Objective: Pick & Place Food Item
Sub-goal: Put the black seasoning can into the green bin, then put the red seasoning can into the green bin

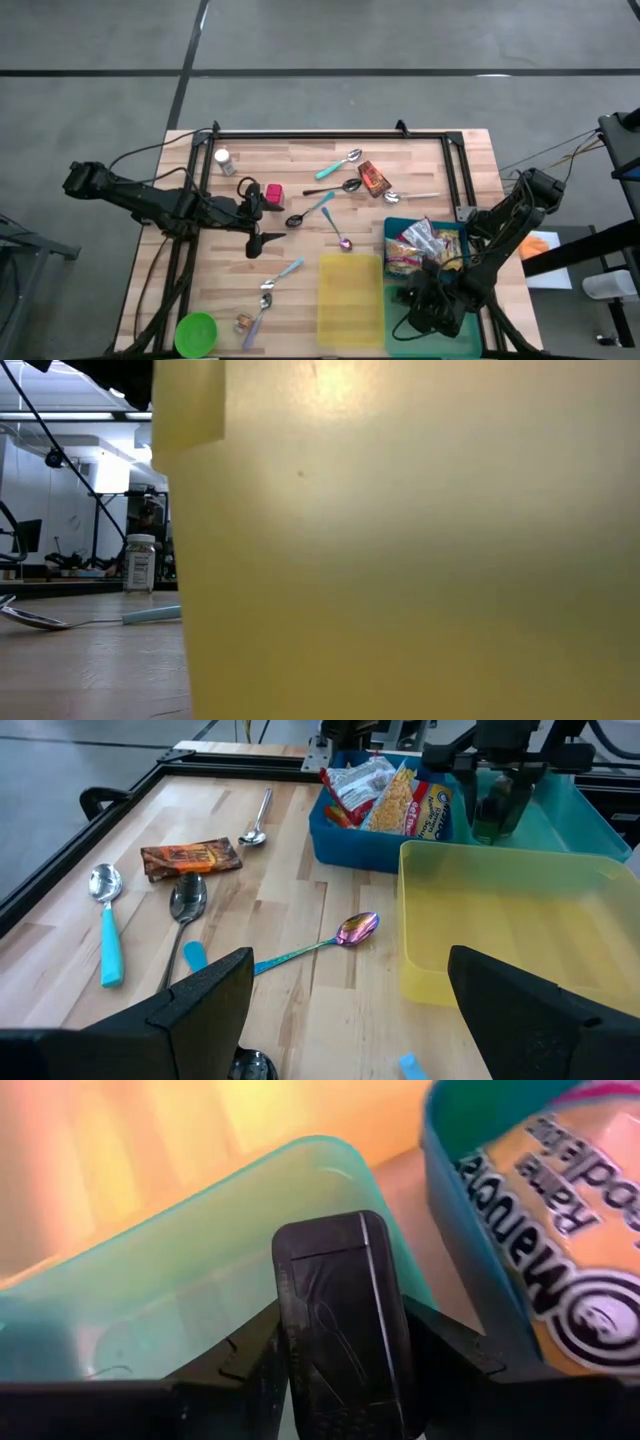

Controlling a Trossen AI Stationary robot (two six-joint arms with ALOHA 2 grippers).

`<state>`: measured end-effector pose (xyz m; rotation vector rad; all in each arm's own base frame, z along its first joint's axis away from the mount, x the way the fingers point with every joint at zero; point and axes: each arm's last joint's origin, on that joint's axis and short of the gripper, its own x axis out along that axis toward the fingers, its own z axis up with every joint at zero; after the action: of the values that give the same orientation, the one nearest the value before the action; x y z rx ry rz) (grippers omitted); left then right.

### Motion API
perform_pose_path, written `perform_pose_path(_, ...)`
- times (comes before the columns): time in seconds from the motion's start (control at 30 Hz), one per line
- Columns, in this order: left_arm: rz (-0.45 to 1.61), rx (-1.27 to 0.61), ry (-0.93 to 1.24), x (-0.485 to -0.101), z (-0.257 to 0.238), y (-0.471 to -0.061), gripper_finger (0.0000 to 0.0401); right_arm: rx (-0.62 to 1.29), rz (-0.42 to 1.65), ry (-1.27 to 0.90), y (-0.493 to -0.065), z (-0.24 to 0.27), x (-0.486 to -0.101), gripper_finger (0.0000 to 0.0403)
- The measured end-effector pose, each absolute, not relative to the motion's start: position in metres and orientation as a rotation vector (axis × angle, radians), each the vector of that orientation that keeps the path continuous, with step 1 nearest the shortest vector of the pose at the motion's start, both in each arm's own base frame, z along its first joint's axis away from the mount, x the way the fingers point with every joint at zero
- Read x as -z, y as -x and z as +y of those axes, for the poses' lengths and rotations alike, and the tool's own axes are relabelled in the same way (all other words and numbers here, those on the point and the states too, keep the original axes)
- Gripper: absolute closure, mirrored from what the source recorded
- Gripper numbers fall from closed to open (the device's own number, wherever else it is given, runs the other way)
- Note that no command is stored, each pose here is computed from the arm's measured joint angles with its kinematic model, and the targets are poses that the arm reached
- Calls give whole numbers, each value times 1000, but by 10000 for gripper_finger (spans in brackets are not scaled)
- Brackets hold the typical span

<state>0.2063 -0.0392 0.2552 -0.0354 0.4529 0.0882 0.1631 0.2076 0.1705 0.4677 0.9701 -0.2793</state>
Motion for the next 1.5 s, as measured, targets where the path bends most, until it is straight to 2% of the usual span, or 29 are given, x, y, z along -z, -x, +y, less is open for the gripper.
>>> perform_pose_path(0.53, 453, -88, 36, -255, -39, -206, 64, 327, 984, -447, -162, 206, -175, 232)
perform_pose_path(0.97, 453, -89, 36, -255, -39, -206, 64, 289, 980, -446, -165, 211, -185, 229)
perform_pose_path(1.07, 453, -88, 36, -255, -39, -206, 64, 293, 978, -458, -166, 212, -186, 209)
perform_pose_path(1.37, 453, -88, 37, -255, -39, -206, 64, 298, 975, -465, -166, 212, -186, 95)
perform_pose_path(1.5, 453, -88, 37, -255, -39, -206, 64, 297, 974, -466, -166, 212, -186, 61)
